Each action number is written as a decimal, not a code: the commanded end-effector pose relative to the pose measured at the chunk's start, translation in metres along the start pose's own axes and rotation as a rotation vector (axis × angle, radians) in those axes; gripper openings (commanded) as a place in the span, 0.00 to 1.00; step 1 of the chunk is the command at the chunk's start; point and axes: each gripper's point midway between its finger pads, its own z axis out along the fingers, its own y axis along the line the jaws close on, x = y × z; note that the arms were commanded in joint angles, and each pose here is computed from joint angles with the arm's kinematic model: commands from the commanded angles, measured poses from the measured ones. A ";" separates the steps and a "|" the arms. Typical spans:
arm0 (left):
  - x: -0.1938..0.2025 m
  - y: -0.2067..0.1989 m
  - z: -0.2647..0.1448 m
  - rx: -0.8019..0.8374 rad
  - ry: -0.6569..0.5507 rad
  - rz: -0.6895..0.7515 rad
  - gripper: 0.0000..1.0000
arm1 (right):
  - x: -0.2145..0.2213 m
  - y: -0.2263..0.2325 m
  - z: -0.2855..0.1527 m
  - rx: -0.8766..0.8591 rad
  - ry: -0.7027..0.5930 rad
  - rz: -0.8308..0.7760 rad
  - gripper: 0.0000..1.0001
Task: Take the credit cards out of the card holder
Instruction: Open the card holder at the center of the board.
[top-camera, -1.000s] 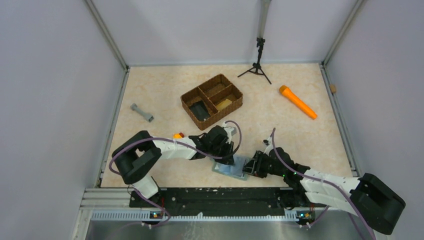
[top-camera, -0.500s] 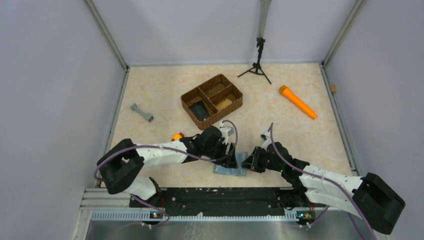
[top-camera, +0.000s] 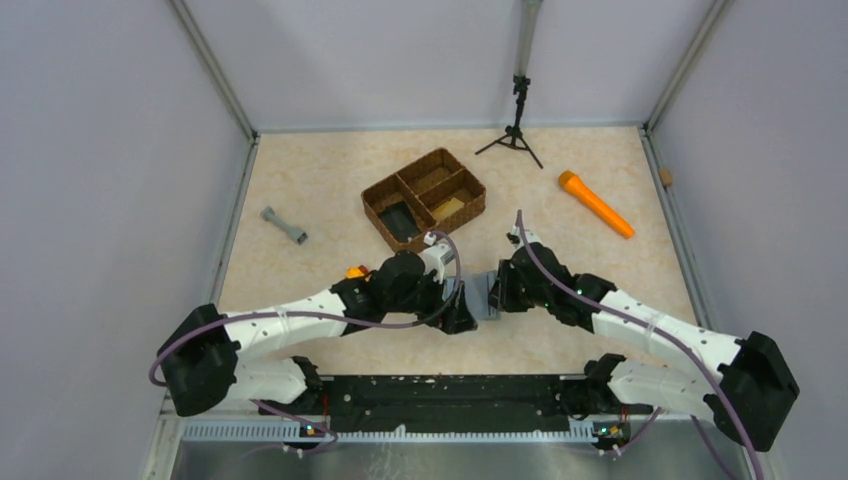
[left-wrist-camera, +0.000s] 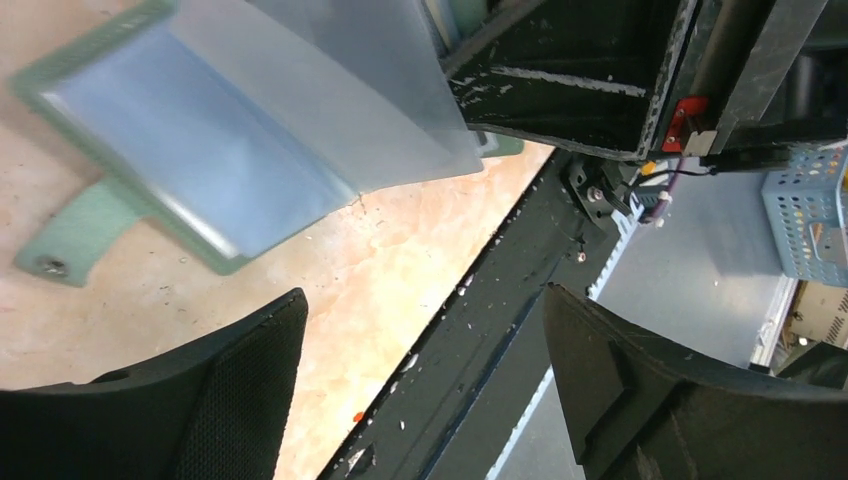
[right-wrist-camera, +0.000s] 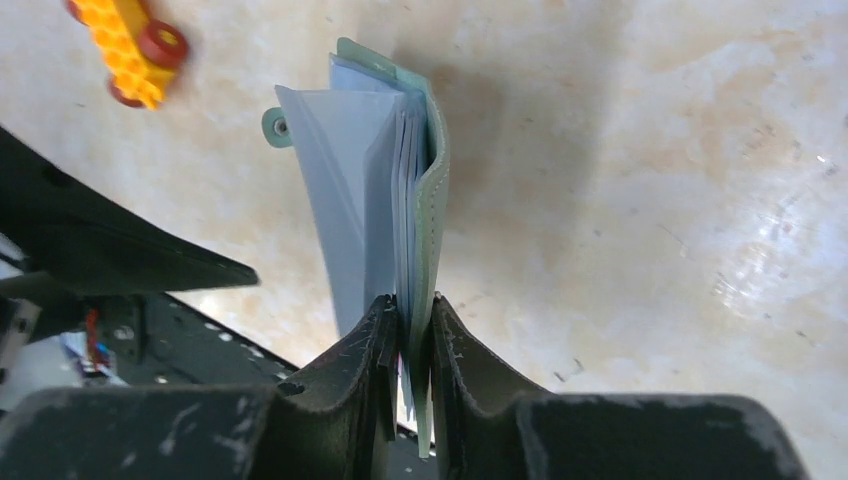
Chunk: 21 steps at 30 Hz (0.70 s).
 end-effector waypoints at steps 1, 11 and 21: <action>-0.024 -0.001 0.004 -0.058 -0.070 0.012 0.89 | -0.002 -0.004 -0.007 0.055 0.011 -0.066 0.17; -0.044 0.019 0.022 -0.298 -0.111 0.014 0.99 | -0.002 0.011 -0.010 -0.026 0.005 -0.053 0.17; -0.054 0.003 0.036 -0.141 -0.146 -0.045 0.99 | 0.001 0.023 -0.016 -0.114 -0.007 -0.032 0.17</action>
